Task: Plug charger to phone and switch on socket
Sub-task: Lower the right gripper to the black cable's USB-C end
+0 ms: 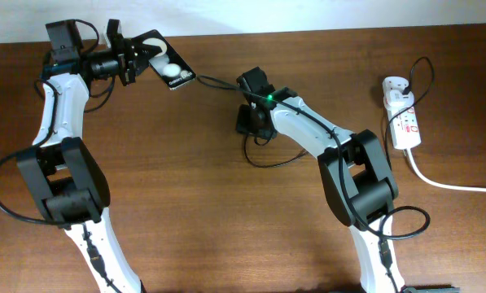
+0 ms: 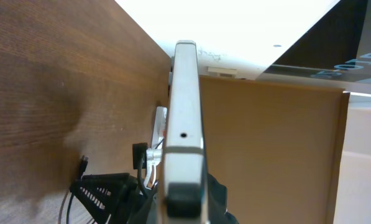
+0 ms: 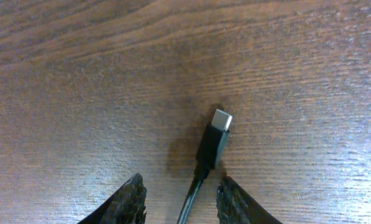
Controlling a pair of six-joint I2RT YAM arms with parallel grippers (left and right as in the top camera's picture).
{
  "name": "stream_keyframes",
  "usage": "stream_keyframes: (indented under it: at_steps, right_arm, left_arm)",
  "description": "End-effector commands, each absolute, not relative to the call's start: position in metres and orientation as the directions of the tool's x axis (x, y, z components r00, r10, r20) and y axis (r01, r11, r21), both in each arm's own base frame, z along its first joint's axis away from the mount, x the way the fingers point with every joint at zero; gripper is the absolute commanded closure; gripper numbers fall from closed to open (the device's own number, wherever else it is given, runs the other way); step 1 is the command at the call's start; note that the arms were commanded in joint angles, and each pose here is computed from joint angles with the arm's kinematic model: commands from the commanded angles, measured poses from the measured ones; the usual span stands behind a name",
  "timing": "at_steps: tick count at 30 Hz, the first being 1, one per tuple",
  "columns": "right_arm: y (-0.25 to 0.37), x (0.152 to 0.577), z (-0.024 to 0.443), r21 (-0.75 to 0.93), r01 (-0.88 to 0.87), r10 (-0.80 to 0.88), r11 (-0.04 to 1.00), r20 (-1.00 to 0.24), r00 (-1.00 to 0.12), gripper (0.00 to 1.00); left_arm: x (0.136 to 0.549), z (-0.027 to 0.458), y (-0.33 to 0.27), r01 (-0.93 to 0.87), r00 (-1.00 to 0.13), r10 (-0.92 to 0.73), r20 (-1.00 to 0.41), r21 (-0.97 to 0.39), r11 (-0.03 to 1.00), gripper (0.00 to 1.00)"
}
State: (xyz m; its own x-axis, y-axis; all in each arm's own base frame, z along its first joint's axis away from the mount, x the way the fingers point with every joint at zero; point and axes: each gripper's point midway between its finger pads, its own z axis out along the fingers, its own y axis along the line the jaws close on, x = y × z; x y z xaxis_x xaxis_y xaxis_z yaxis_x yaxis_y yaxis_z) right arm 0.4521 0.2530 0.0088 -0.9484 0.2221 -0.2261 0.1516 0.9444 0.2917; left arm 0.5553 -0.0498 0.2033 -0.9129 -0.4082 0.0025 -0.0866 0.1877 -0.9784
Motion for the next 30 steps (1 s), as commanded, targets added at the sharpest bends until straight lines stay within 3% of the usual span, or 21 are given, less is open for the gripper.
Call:
stream_keyframes:
  at_steps: [1, 3, 5, 7, 12, 15, 19, 25, 29, 30]
  right_arm:
    - [0.254, 0.456, -0.007, 0.262, 0.161, 0.225, 0.952, -0.236, -0.945, 0.59]
    - [0.252, 0.455, -0.016, 0.248, 0.166, 0.224, 0.954, -0.224, -0.949, 0.63]
    - [0.250, 0.450, -0.031, 0.229, 0.173, 0.220, 0.958, -0.201, -0.955, 0.86]
    - [0.248, 0.448, -0.036, 0.215, 0.176, 0.218, 0.961, -0.191, -0.957, 0.96]
    - [0.247, 0.451, -0.015, 0.153, -0.118, -0.077, 0.981, -0.254, -0.964, 0.96]
    - [0.224, 0.442, 0.006, 0.004, -0.262, -0.256, 0.965, -0.190, -0.948, 0.96]
    - [0.205, 0.413, 0.001, -0.046, -0.263, -0.265, 0.964, -0.057, -0.962, 0.96]
    - [0.200, 0.399, -0.019, -0.048, -0.262, -0.262, 0.964, 0.010, -0.965, 0.95]
    - [0.203, 0.395, -0.026, -0.027, -0.237, -0.236, 0.971, 0.030, -0.971, 0.78]
    - [0.206, 0.393, -0.029, -0.010, -0.237, -0.236, 0.972, 0.040, -0.971, 0.78]
  left_arm:
    - [0.550, 0.211, -0.051, -0.043, -0.926, -0.376, -0.025, -0.984, 0.174, 1.00]
    - [0.549, 0.211, -0.051, -0.049, -0.927, -0.376, -0.020, -0.984, 0.173, 1.00]
    - [0.549, 0.211, -0.051, -0.049, -0.927, -0.375, -0.020, -0.984, 0.172, 1.00]
    - [0.549, 0.211, -0.051, -0.048, -0.928, -0.373, -0.019, -0.984, 0.170, 1.00]
    - [0.547, 0.213, -0.052, -0.044, -0.932, -0.362, -0.016, -0.987, 0.157, 1.00]
    - [0.547, 0.213, -0.052, -0.044, -0.932, -0.362, -0.017, -0.987, 0.158, 1.00]
    - [0.547, 0.213, -0.052, -0.043, -0.932, -0.362, -0.017, -0.987, 0.158, 1.00]
    - [0.547, 0.213, -0.052, -0.043, -0.932, -0.362, -0.017, -0.987, 0.158, 1.00]
    - [0.547, 0.213, -0.052, -0.044, -0.932, -0.362, -0.016, -0.987, 0.157, 1.00]
    - [0.547, 0.213, -0.052, -0.044, -0.932, -0.362, -0.016, -0.987, 0.157, 1.00]
